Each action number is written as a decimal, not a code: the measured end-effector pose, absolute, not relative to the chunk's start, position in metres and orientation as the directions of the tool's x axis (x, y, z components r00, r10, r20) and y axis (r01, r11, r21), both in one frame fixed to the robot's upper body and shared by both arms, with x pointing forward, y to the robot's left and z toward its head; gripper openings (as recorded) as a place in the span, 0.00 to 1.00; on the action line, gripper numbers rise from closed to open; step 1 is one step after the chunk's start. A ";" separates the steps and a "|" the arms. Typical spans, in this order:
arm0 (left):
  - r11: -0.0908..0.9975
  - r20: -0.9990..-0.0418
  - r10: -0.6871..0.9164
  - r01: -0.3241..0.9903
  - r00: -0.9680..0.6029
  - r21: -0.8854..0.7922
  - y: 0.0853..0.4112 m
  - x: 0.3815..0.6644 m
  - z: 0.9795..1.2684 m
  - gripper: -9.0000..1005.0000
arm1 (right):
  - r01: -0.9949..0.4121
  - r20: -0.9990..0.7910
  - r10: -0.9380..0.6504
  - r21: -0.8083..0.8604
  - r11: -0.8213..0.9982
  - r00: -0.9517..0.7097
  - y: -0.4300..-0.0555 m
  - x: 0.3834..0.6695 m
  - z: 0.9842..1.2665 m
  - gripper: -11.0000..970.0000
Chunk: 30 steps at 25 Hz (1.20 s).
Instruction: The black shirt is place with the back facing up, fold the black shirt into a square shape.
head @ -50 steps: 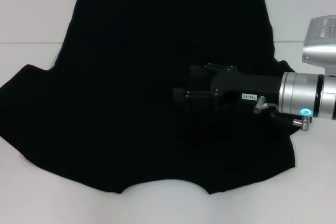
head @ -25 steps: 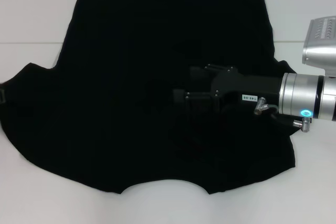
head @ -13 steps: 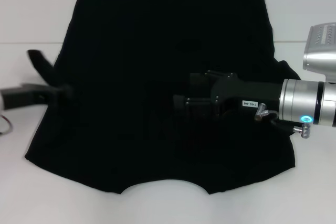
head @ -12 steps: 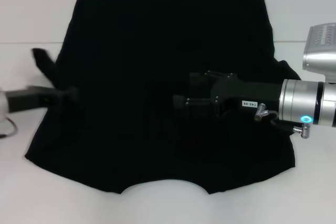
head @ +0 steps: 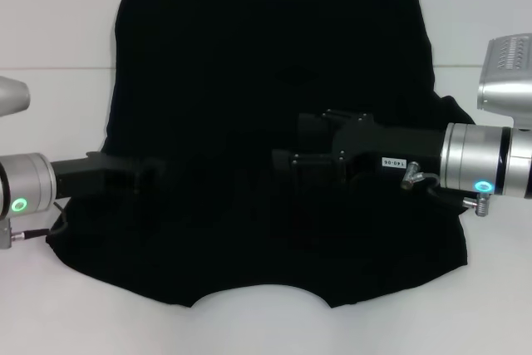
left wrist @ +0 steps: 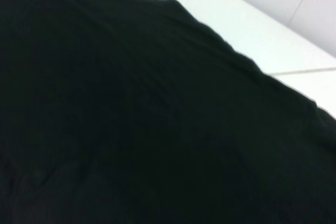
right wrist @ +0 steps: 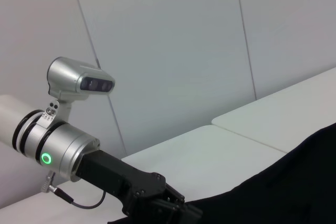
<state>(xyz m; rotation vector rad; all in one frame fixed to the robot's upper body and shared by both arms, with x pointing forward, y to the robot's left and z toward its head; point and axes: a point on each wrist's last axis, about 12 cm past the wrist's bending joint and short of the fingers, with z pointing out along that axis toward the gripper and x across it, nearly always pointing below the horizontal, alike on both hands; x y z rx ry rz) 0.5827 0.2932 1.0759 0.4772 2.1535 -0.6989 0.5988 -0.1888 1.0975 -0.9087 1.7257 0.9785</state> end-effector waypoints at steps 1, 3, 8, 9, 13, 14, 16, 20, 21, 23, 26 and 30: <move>0.776 -0.793 0.091 0.542 -0.602 -0.323 0.294 0.583 1.077 0.05 | -0.886 -0.942 -0.151 0.215 0.412 -0.299 -0.189 0.599 1.098 0.87; 0.771 -0.798 0.083 0.545 -0.597 -0.328 0.294 0.583 1.079 0.08 | -0.884 -0.943 -0.149 0.212 0.416 -0.296 -0.190 0.600 1.099 0.87; 0.686 -0.816 0.040 0.609 -0.577 -0.397 0.289 0.577 1.093 0.25 | -0.861 -0.941 -0.121 0.231 0.453 -0.317 -0.199 0.606 1.104 0.87; 0.657 -0.822 0.026 0.630 -0.569 -0.415 0.287 0.575 1.096 0.29 | -0.844 -0.936 -0.106 0.249 0.475 -0.336 -0.204 0.609 1.106 0.86; 0.497 -0.873 -0.005 0.757 -0.487 -0.425 0.271 0.565 1.107 0.41 | -0.740 -0.886 -0.039 0.361 0.568 -0.462 -0.229 0.620 1.113 0.86; 0.462 -0.889 -0.002 0.788 -0.457 -0.407 0.265 0.563 1.107 0.44 | -0.714 -0.871 -0.024 0.387 0.583 -0.491 -0.235 0.621 1.114 0.86; 0.420 -0.913 0.010 0.830 -0.408 -0.366 0.258 0.560 1.106 0.50 | -0.633 -0.825 0.017 0.447 0.632 -0.565 -0.253 0.625 1.116 0.86; 0.360 -0.956 0.062 0.900 -0.285 -0.245 0.241 0.554 1.098 0.65 | -0.447 -0.721 0.108 0.532 0.720 -0.684 -0.292 0.628 1.117 0.85; 0.352 -0.961 0.074 0.909 -0.267 -0.225 0.237 0.553 1.095 0.69 | -0.408 -0.695 0.128 0.549 0.730 -0.707 -0.300 0.627 1.117 0.85; 0.332 -0.970 0.125 0.930 -0.206 -0.155 0.228 0.551 1.090 0.76 | -0.331 -0.640 0.166 0.581 0.744 -0.751 -0.314 0.624 1.116 0.85; 0.304 -0.969 0.197 0.949 -0.151 -0.086 0.221 0.550 1.083 0.87 | -0.233 -0.571 0.203 0.597 0.767 -0.796 -0.332 0.618 1.114 0.84; 0.281 -0.954 0.272 0.959 -0.126 -0.046 0.214 0.551 1.077 0.94 | -0.130 -0.504 0.234 0.585 0.800 -0.831 -0.347 0.610 1.109 0.84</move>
